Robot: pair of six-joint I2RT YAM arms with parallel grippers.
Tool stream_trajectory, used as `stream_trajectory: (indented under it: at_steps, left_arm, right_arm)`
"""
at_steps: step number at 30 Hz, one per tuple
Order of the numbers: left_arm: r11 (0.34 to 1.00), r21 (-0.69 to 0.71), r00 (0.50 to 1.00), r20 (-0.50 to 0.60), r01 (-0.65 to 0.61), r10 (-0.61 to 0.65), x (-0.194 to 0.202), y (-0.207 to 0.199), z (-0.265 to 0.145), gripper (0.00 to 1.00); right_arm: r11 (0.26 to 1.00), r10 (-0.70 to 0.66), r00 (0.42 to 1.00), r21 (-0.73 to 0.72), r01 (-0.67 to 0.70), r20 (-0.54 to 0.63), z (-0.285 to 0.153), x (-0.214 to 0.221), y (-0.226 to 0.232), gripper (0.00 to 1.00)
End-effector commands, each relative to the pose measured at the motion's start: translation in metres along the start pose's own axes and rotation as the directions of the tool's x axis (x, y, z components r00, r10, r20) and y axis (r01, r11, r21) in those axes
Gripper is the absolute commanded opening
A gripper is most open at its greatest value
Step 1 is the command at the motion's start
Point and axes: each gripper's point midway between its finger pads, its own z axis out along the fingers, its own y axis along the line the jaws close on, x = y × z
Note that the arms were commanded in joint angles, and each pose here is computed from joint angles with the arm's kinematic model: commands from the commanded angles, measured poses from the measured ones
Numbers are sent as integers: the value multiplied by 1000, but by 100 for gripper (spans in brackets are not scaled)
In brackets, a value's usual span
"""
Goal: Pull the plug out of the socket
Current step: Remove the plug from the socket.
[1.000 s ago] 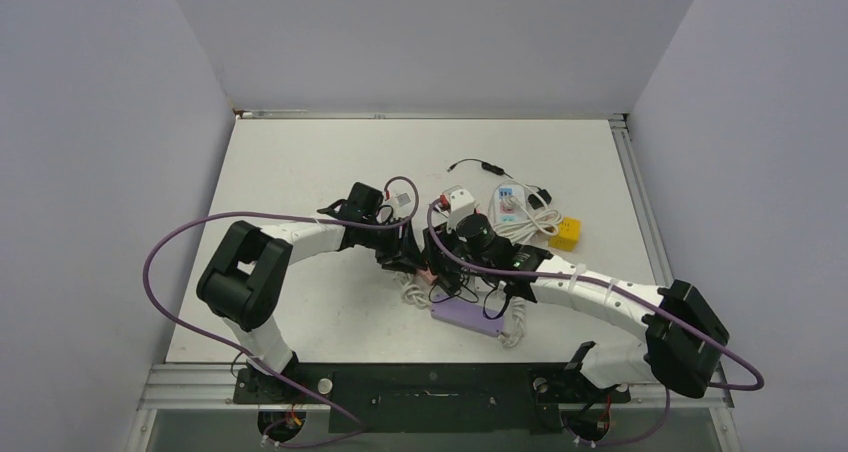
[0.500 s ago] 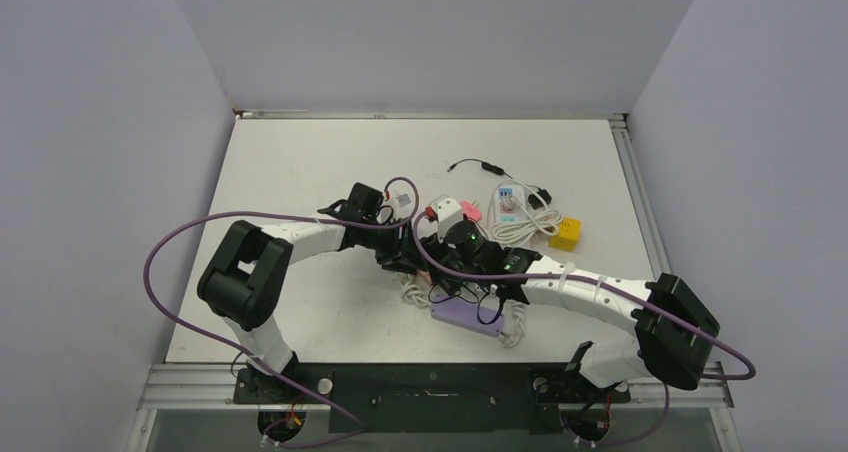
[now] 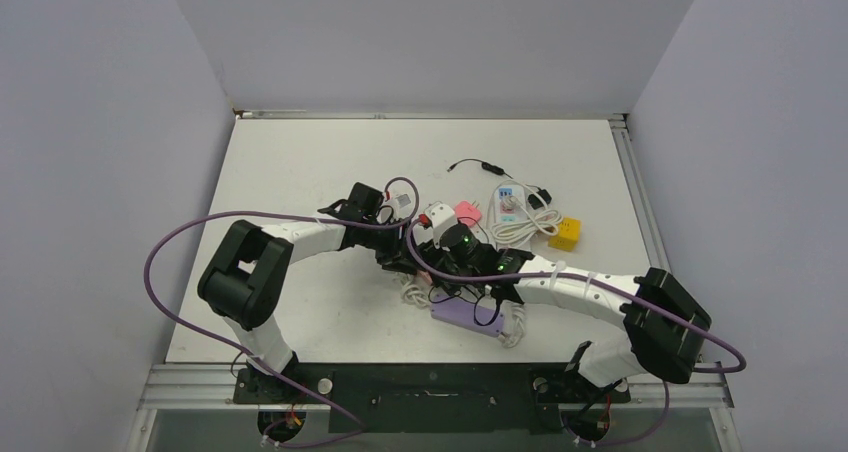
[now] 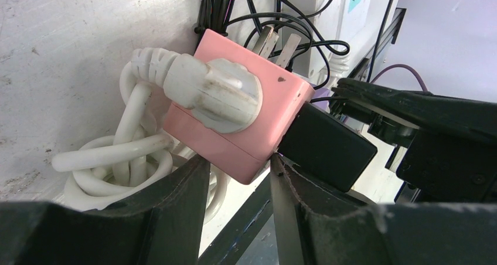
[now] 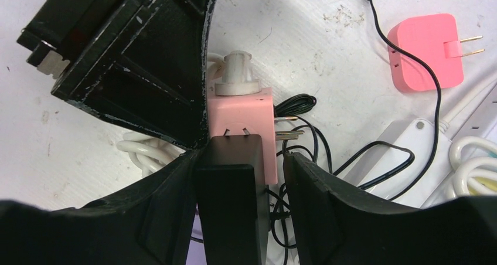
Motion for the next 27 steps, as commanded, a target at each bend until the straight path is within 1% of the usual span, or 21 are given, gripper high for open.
stream_trajectory:
  at_steps: [1, 8, 15, 20, 24, 27]
  left_arm:
    - [991, -134, 998, 54, -7, 14, -13, 31, 8, 37]
    - [990, -139, 999, 52, -7, 14, -13, 33, 8, 37]
    - [989, -148, 999, 49, -3, 10, -13, 36, 9, 36]
    - [987, -159, 998, 57, -4, 14, -13, 37, 8, 35]
    - [987, -163, 999, 53, -3, 12, -13, 38, 8, 35]
    - [986, -168, 999, 50, 0, 8, -12, 40, 9, 34]
  right_arm:
    - [1000, -23, 1000, 22, 22, 7, 1, -1, -2, 54]
    - [999, -24, 1000, 32, 23, 2, 4, 3, -4, 50]
    - [998, -16, 1000, 59, 16, -4, 5, 6, -9, 33]
    - [1000, 11, 1000, 3, -11, 16, 4, 3, -4, 27]
    - [996, 81, 997, -33, -80, 11, 6, 1, -11, 24]
    - [988, 134, 991, -84, -132, 12, 5, -1, -15, 24]
